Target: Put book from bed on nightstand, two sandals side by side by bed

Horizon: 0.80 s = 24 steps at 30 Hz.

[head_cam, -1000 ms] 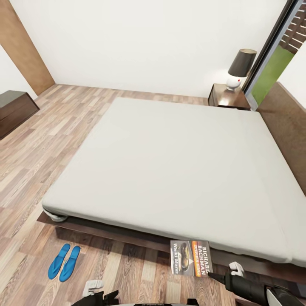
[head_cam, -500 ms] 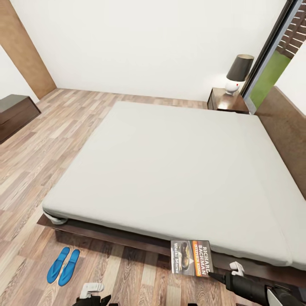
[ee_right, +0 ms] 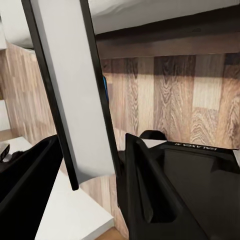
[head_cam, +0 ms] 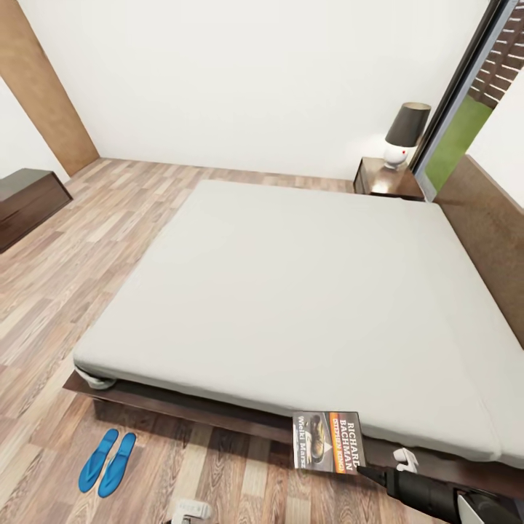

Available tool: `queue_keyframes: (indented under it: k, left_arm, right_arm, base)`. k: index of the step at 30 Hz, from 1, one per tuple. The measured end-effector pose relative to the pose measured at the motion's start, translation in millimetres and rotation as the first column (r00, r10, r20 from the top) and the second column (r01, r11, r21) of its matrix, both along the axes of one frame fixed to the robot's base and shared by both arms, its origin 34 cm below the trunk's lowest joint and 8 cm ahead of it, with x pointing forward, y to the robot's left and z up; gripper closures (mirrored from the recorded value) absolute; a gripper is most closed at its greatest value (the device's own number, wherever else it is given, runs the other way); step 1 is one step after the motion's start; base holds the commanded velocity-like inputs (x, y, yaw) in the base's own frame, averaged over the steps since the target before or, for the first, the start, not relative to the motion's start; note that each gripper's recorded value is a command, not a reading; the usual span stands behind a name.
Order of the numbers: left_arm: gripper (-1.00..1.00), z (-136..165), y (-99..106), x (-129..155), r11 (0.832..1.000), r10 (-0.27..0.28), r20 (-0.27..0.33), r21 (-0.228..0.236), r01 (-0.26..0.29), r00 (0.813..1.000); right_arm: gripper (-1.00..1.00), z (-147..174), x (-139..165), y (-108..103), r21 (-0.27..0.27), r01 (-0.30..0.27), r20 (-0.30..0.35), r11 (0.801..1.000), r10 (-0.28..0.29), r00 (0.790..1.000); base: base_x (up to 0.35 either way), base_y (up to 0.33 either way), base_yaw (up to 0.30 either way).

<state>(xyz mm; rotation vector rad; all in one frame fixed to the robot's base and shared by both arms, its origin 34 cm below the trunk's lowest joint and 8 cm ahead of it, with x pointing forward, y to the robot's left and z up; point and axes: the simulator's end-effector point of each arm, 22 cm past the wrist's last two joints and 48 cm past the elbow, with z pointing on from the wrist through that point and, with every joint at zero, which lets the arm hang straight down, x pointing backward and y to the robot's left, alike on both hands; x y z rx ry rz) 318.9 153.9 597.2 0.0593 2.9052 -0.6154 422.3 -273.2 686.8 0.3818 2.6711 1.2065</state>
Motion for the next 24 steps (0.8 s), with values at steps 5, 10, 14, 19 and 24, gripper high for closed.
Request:
queue_keyframes:
  k: [5,10,14,19,24]
  left_arm:
    - [-1.0,2,-5,0,1.0,-0.026,0.012,0.001,0.026,1.0]
    - [-1.0,3,-6,3,1.0,-0.029,0.021,0.001,0.029,0.999]
    - [-1.0,5,-5,6,1.0,-0.029,0.027,0.002,0.029,0.999]
    - [-1.0,6,-5,9,1.0,-0.028,0.036,0.003,0.028,0.999]
    - [-1.0,8,-5,12,1.0,-0.028,0.044,0.003,0.028,0.999]
  right_arm:
    - [1.0,2,3,-1,-0.006,-0.001,0.014,1.0,0.001,1.0]
    - [1.0,5,6,-1,-0.005,-0.002,0.023,1.0,0.002,1.0]
    - [1.0,7,8,-1,-0.005,-0.001,0.031,1.0,0.001,1.0]
    - [1.0,10,11,-2,-0.005,0.0,0.04,1.0,0.001,0.999]
    - [1.0,12,13,-2,-0.005,0.0,0.047,1.0,0.001,0.999]
  base:
    - [0.0,0.0,0.0]
    - [0.0,0.0,0.0]
    - [0.0,0.0,0.0]
    - [0.0,0.0,0.0]
    - [0.0,0.0,0.0]
